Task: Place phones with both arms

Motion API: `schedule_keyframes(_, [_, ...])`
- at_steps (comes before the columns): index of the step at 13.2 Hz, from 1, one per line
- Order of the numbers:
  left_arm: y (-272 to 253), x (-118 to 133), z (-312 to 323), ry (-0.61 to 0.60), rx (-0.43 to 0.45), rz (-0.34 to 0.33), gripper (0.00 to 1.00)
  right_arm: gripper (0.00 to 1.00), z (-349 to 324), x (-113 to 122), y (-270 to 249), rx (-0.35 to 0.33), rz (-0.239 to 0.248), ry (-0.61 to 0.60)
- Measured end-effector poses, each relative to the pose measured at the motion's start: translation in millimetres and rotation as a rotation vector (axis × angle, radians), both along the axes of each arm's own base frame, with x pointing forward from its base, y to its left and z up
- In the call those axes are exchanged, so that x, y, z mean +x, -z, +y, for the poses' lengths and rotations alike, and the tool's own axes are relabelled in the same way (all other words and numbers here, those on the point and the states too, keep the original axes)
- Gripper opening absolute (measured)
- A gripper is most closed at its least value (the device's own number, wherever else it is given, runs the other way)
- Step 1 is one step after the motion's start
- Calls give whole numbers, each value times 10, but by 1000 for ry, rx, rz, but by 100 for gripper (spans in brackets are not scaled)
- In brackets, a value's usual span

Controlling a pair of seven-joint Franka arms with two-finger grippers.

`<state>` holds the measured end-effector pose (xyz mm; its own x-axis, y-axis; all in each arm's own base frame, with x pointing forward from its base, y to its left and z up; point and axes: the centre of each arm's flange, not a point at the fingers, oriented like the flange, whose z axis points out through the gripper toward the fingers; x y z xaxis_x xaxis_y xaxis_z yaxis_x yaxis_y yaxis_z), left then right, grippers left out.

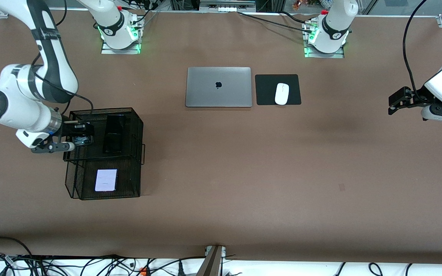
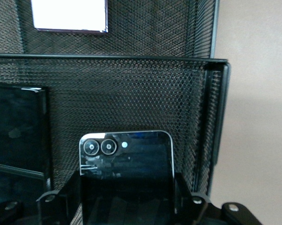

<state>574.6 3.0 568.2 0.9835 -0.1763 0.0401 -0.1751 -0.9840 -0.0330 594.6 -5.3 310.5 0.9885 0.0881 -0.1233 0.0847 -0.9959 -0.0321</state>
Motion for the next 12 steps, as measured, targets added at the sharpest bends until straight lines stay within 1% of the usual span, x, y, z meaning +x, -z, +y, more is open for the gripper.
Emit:
schedule_keyframes(1, [0, 0, -13, 2, 0, 0, 100, 84, -16, 9, 45, -2, 3, 3])
schedule_keyframes(2, [0, 0, -23, 4, 0, 0, 100, 84, -42, 31, 52, -3, 0, 8])
schedule_keyframes(3, [0, 0, -28, 5, 0, 0, 100, 89, -69, 75, 0, -4, -13, 12])
schedule_keyframes(4, [0, 0, -31, 5, 0, 0, 100, 97, -91, 144, -114, -4, -33, 15])
schedule_keyframes(5, [0, 0, -32, 6, 0, 0, 100, 100, -101, 218, -266, -3, -46, 17])
schedule_keyframes(7, [0, 0, -31, 5, 0, 0, 100, 100, -99, 323, -650, 0, -44, 28])
schedule_keyframes(8, [0, 0, -31, 5, 0, 0, 100, 100, -112, 331, -865, 2, -43, 38])
schedule_keyframes(10, [1, 0, -31, 5, 0, 1, 100, 100, -194, 249, -1311, 9, -57, 59])
schedule_keyframes(12, [1, -1, -31, 5, 0, 1, 100, 100, -337, 61, -1736, 2, -60, 77])
